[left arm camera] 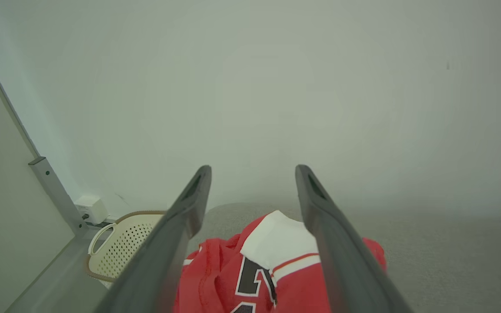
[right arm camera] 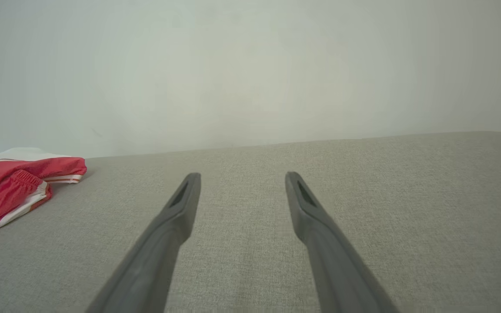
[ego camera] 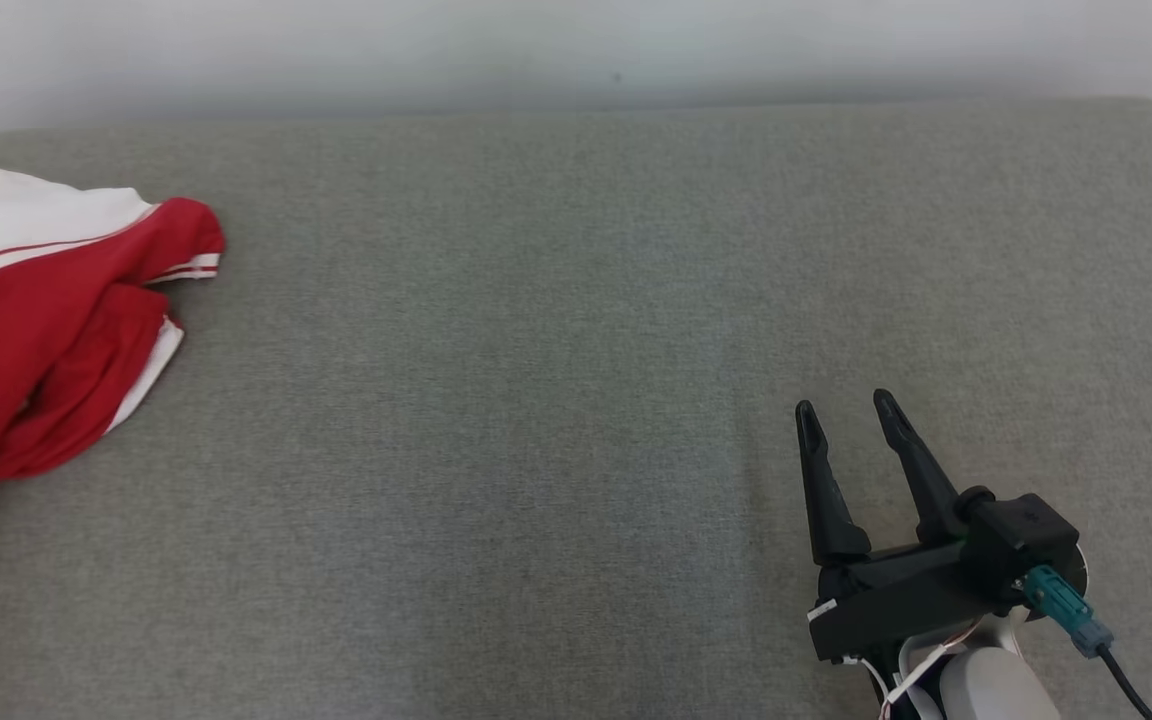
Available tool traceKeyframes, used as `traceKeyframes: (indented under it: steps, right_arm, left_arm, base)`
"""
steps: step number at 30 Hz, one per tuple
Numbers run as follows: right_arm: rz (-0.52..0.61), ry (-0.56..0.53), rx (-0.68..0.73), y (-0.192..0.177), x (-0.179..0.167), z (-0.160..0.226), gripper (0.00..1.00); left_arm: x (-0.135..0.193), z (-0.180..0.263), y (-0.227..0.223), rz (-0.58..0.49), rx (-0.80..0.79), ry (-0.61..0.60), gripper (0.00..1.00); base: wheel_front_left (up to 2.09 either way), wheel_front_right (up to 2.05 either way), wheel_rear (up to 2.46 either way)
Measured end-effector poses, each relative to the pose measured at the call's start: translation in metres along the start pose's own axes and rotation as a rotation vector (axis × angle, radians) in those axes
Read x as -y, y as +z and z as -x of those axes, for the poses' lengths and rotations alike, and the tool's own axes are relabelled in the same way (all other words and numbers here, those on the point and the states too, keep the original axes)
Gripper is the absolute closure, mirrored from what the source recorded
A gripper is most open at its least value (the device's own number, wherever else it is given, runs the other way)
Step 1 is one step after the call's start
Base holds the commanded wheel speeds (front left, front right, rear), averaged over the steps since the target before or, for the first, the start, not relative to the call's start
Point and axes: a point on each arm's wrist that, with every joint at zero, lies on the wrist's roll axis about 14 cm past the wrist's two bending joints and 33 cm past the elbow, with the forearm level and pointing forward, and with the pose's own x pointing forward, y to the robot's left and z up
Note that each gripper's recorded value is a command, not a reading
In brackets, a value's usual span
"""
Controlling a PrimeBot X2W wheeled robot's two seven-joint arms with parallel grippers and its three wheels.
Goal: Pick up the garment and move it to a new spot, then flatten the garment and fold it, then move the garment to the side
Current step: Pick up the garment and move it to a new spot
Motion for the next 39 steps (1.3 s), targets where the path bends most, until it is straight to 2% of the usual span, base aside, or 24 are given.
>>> traceKeyframes:
  steps: [8,15,21,25,31,32,33,34,39]
  right_arm:
    - [0.003,-0.042,-0.027,-0.011,0.016,0.003,0.00]
    - [0.006,-0.071,-0.046,-0.019,0.028,0.003,0.00]
    - [0.007,-0.086,-0.062,-0.026,0.034,0.003,0.00]
    - [0.014,-0.088,-0.072,-0.029,0.036,0.002,0.00]
    - [0.016,-0.094,-0.080,-0.031,0.038,0.002,0.00]
    - [0.016,-0.094,-0.081,-0.032,0.038,0.002,0.00]
    - [0.018,-0.093,-0.082,-0.032,0.038,0.002,0.00]
    - [0.019,-0.092,-0.082,-0.032,0.038,0.002,0.00]
    - [0.022,-0.089,-0.083,-0.031,0.037,0.001,0.00]
  left_arm:
    - [0.009,-0.014,-0.069,0.009,-0.204,-0.013,0.00]
    - [0.015,-0.007,-0.134,0.025,-0.428,-0.017,0.00]
    - [0.036,0.000,-0.167,0.051,-0.578,-0.073,0.00]
    - [0.033,0.009,-0.184,0.037,-0.682,-0.088,0.00]
    - [0.047,0.020,-0.202,0.058,-0.788,-0.128,0.00]
    - [0.047,0.021,-0.204,0.048,-0.796,-0.133,0.58]
    - [0.047,0.022,-0.205,0.036,-0.805,-0.141,0.91]
    - [0.048,0.023,-0.206,0.033,-0.809,-0.148,1.00]
    - [0.050,0.022,-0.199,0.018,-0.773,-0.171,1.00]
  base:
    - [0.00,0.00,0.00]
    - [0.00,0.00,0.00]
    - [0.00,0.00,0.00]
    - [0.00,0.00,0.00]
    - [0.00,0.00,0.00]
    - [0.00,0.00,0.00]
    - [0.00,0.00,0.00]
    - [0.00,0.00,0.00]
    - [0.00,0.00,0.00]
